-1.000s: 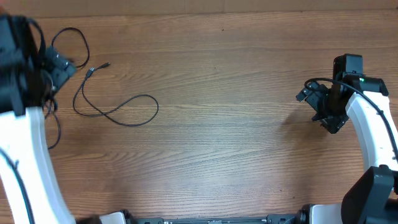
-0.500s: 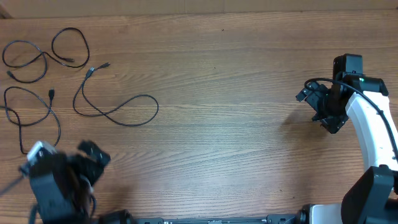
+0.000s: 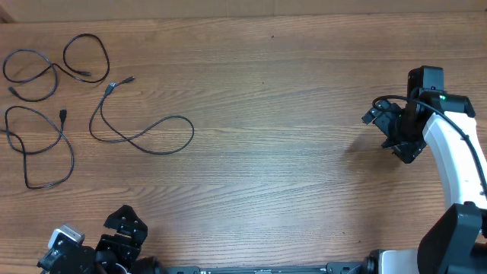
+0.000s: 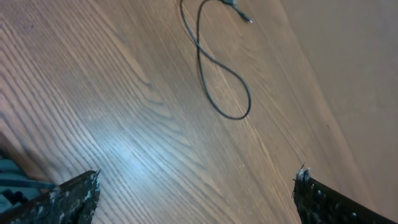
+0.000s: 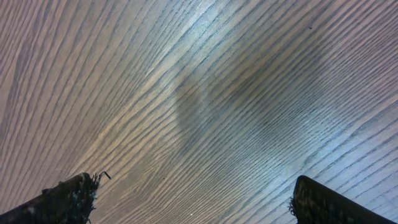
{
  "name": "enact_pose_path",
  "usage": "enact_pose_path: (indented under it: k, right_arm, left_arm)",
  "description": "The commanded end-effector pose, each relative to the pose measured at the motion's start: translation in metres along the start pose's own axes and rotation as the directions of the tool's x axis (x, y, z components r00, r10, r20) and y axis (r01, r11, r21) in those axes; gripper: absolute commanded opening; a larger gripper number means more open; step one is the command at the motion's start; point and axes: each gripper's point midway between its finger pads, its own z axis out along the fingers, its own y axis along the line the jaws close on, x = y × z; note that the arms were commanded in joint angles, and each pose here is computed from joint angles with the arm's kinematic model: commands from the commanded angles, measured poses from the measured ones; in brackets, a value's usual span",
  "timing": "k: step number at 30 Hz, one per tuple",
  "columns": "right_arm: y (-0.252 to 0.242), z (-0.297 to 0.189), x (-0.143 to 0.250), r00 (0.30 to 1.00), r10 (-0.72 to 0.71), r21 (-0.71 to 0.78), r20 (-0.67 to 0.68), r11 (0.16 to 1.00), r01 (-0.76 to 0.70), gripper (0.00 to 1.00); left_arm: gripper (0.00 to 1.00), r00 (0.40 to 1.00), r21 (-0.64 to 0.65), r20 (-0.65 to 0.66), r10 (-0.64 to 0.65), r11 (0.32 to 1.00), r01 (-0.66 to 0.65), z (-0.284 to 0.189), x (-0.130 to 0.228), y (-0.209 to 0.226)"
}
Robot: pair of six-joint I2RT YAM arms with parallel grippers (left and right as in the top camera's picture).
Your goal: Untangle cables
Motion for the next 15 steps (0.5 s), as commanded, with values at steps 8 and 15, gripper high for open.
enact_pose_path:
  k: [8, 15]
  right_arm:
    - [0.004, -0.005, -0.004, 1.0, -0.003, -0.014, 0.018, 1.0, 0.003, 1.0]
    - [0.004, -0.005, -0.004, 1.0, -0.003, -0.014, 0.018, 1.0, 0.003, 1.0]
  left_arm:
    - [0.99, 0.998, 0.03, -0.023, 0.064, 0.998, -0.063, 0.0, 0.007, 0.001]
    - [0.99, 0.992, 0.174, -0.003, 0.126, 0.977, -0.123, 0.01, 0.016, -0.007]
